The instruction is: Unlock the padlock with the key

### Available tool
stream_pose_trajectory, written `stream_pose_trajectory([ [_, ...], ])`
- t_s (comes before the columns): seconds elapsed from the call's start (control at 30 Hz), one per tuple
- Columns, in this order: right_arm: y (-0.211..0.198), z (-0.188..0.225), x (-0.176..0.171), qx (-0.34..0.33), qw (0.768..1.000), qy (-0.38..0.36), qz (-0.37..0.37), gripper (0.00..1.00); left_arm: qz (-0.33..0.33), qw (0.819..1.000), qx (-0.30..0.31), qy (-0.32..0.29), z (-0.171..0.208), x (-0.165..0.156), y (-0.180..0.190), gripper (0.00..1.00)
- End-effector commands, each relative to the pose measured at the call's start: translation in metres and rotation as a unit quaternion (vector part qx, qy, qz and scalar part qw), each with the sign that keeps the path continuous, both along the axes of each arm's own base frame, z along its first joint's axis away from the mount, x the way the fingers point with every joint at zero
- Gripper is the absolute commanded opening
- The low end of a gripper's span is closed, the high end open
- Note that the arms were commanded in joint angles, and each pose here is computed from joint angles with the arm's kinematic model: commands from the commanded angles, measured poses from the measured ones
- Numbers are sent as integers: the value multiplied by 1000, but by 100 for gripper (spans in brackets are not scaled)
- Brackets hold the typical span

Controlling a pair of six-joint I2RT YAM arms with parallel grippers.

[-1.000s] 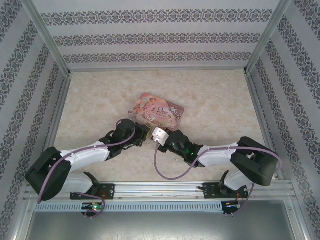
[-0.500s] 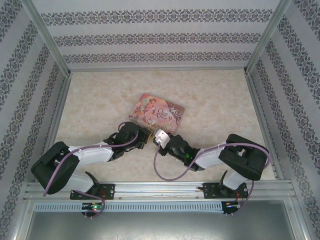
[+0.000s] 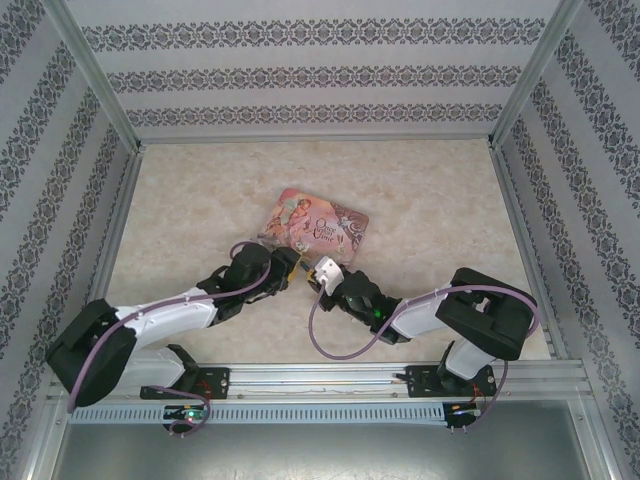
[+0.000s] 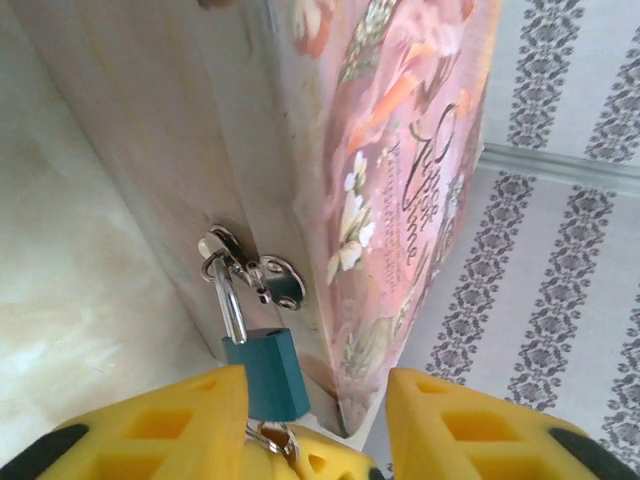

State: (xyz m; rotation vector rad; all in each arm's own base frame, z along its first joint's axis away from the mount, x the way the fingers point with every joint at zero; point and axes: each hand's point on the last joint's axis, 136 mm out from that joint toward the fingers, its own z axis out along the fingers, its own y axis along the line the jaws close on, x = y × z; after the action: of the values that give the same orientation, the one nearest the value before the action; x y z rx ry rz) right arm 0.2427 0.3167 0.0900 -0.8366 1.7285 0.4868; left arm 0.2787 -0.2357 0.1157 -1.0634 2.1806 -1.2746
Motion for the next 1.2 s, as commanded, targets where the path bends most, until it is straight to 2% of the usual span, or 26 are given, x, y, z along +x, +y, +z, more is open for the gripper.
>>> stream_pose_trajectory([
  [0.0, -3, 8, 1, 35, 999, 9, -17, 0, 4, 997, 82, -10, 5, -5, 23, 46],
  [0.2, -14, 14, -4, 87, 995, 41, -38, 0, -4, 979, 186, -79, 47, -4, 50, 50],
  [0.4, -33, 19, -5, 164, 979, 94, -80, 0, -24, 961, 246, -125, 80, -1, 58, 50],
  [0.6, -57, 14, -5, 237, 953, 148, -118, 0, -39, 945, 277, -168, 106, 5, 58, 50],
  [0.8, -74, 2, -6, 278, 929, 198, -146, 0, -36, 933, 301, -192, 123, 7, 64, 51],
  [1.17, -73, -13, 1, 342, 875, 299, -169, 0, -11, 927, 314, -202, 130, 2, 81, 53],
])
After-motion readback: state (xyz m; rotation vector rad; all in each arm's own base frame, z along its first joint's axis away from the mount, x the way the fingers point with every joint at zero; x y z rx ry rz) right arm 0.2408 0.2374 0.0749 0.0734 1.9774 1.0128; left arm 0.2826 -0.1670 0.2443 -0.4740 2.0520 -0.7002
